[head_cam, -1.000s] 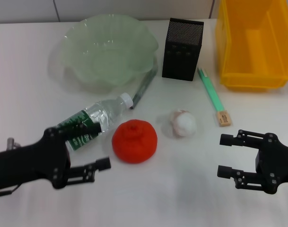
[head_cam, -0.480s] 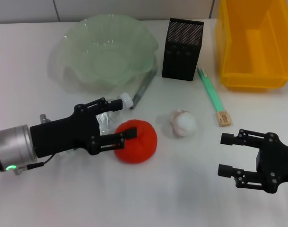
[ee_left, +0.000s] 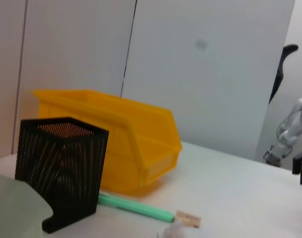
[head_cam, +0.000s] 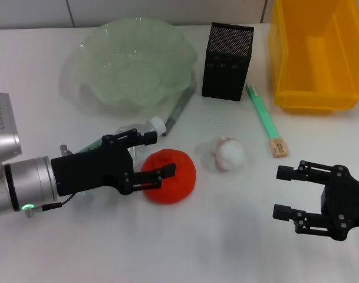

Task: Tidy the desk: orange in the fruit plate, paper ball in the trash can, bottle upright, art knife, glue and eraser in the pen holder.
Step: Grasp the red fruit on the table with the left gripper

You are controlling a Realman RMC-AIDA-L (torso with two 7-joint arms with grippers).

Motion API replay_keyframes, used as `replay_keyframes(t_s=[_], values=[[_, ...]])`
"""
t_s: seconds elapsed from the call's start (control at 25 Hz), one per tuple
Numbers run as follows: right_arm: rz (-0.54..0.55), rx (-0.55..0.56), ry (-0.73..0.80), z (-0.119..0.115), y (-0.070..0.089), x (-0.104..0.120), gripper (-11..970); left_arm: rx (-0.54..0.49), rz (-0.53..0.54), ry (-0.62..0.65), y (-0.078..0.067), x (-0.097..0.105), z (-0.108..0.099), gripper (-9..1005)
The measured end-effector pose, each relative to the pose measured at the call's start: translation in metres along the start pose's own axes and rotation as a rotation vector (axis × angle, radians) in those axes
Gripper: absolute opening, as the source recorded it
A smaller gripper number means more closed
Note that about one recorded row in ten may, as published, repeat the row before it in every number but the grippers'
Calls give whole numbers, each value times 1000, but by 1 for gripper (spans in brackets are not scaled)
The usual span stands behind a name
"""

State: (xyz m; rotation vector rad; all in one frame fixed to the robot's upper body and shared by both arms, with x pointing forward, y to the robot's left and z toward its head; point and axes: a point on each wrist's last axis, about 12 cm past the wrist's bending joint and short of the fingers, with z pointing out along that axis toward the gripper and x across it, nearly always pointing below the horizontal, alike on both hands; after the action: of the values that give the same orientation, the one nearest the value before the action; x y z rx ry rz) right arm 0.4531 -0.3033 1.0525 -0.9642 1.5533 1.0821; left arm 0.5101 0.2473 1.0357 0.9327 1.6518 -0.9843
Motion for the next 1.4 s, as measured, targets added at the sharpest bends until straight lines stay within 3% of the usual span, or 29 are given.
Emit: replay_keyframes(t_s=[1.0, 1.24, 1.4], values=[[1, -3, -2, 0, 1, 0, 721, 2, 17, 86, -1, 10, 7, 707], [2, -4, -3, 0, 1, 0, 721, 0, 16, 87, -1, 11, 7, 512], [3, -4, -1, 0, 1, 1, 722, 0, 15, 87, -1, 11, 8, 470]])
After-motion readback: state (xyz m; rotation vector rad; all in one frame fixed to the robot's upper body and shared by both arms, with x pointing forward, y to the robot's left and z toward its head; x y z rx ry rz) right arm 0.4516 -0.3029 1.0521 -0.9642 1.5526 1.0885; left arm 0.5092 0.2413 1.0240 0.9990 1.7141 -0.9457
